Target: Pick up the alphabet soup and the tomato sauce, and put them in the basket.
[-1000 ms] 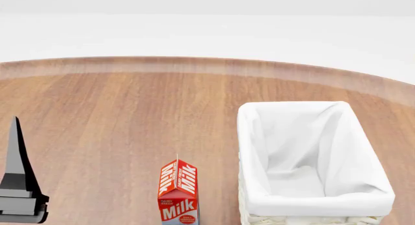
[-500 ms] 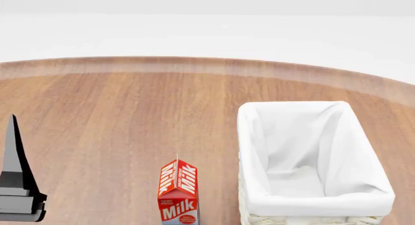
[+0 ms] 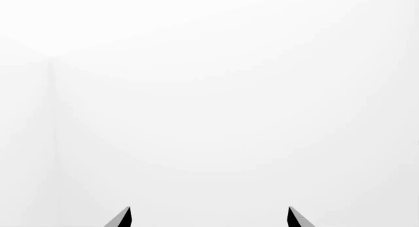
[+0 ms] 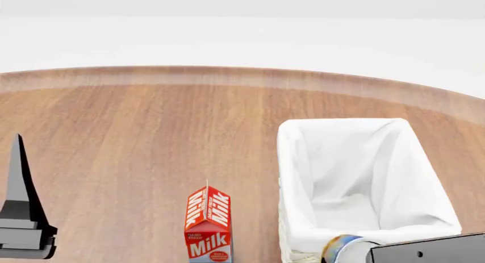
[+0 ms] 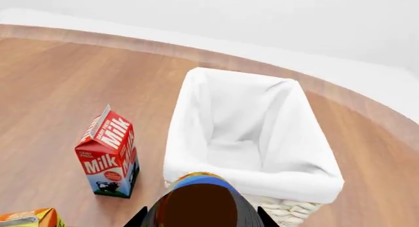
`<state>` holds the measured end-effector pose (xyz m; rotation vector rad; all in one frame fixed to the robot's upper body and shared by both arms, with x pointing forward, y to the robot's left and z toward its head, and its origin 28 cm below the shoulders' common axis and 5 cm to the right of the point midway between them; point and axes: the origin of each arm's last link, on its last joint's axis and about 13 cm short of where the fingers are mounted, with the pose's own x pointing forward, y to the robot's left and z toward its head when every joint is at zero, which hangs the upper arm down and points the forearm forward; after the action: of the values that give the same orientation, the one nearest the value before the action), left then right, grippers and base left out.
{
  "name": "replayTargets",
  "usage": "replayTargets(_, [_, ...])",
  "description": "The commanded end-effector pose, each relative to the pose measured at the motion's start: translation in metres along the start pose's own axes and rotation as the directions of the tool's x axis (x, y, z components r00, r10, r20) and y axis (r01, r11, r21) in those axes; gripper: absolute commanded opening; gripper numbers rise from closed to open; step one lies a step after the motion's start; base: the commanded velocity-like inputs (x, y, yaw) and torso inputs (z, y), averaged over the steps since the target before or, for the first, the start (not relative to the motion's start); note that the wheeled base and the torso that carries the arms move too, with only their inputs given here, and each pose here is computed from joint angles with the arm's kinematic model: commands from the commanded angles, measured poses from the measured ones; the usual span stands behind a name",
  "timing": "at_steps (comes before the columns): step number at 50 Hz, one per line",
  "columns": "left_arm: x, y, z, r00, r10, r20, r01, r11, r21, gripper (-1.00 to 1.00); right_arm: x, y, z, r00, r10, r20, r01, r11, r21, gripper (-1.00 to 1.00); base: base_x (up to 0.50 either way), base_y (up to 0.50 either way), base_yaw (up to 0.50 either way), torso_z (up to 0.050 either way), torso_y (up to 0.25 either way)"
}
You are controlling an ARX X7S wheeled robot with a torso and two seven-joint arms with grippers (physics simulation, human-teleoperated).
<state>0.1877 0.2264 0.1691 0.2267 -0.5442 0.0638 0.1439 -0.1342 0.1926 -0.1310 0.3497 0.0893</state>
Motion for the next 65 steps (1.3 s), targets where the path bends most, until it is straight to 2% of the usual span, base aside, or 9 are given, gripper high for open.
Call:
replayTargets(1, [0.000,0.000,0.001,1.000,-0.001,0.001,0.001,1.000,0.001,1.00,0.004,-0.008,0.028,0.993,-0.035,0.108,0.036,0.999,-0.002,-1.00,0.00,0.00,0.00,0.000,0.000])
replayTargets(3, [0.001,0.000,0.001,1.000,0.000,0.000,0.000,1.000,0.002,1.00,0.000,-0.011,0.041,0.993,-0.033,0.117,0.033,0.999,0.001,-1.00,0.00,0.00,0.00,0.000,0.005])
replayTargets(5, [0.001,0.000,0.001,1.000,0.000,0.000,0.000,1.000,0.002,1.00,0.007,-0.009,0.036,0.991,-0.031,0.127,0.031,1.000,-0.003,-1.00,0.00,0.00,0.00,0.000,0.000])
replayTargets(13, [0.001,0.000,0.002,1.000,-0.001,-0.002,0.001,1.000,0.002,1.00,0.010,-0.012,0.061,0.987,-0.042,0.157,0.042,0.999,0.002,-1.00,0.00,0.00,0.00,0.000,0.000])
replayTargets(15, [0.002,0.000,0.003,1.000,-0.002,0.000,0.002,1.000,0.000,1.00,0.019,-0.012,0.057,0.985,-0.048,0.165,0.048,0.999,0.006,-1.00,0.00,0.00,0.00,0.000,0.000])
replayTargets(22, [0.003,0.001,0.003,1.000,-0.002,0.002,0.002,1.000,0.001,1.00,0.036,-0.015,0.081,0.980,-0.069,0.185,0.070,0.998,-0.001,-1.00,0.00,0.00,0.00,0.000,0.000])
replayTargets(36, [0.003,-0.001,0.002,1.000,-0.007,0.005,0.007,1.000,0.000,1.00,0.086,-0.014,0.080,0.989,-0.061,0.137,0.060,0.998,0.011,-1.00,0.00,0.00,0.00,0.000,0.001])
replayTargets(49, [0.002,-0.002,0.000,1.000,-0.009,0.000,0.009,1.000,-0.001,1.00,0.134,-0.022,0.085,0.993,-0.098,0.071,0.094,0.993,0.065,-1.00,0.00,0.00,0.00,0.000,0.001])
replayTargets(65, [0.003,-0.001,0.001,1.000,-0.007,0.001,0.007,1.000,-0.002,1.00,0.190,-0.023,0.084,0.991,-0.132,0.006,0.131,0.989,0.063,-1.00,0.00,0.00,0.00,0.000,0.001])
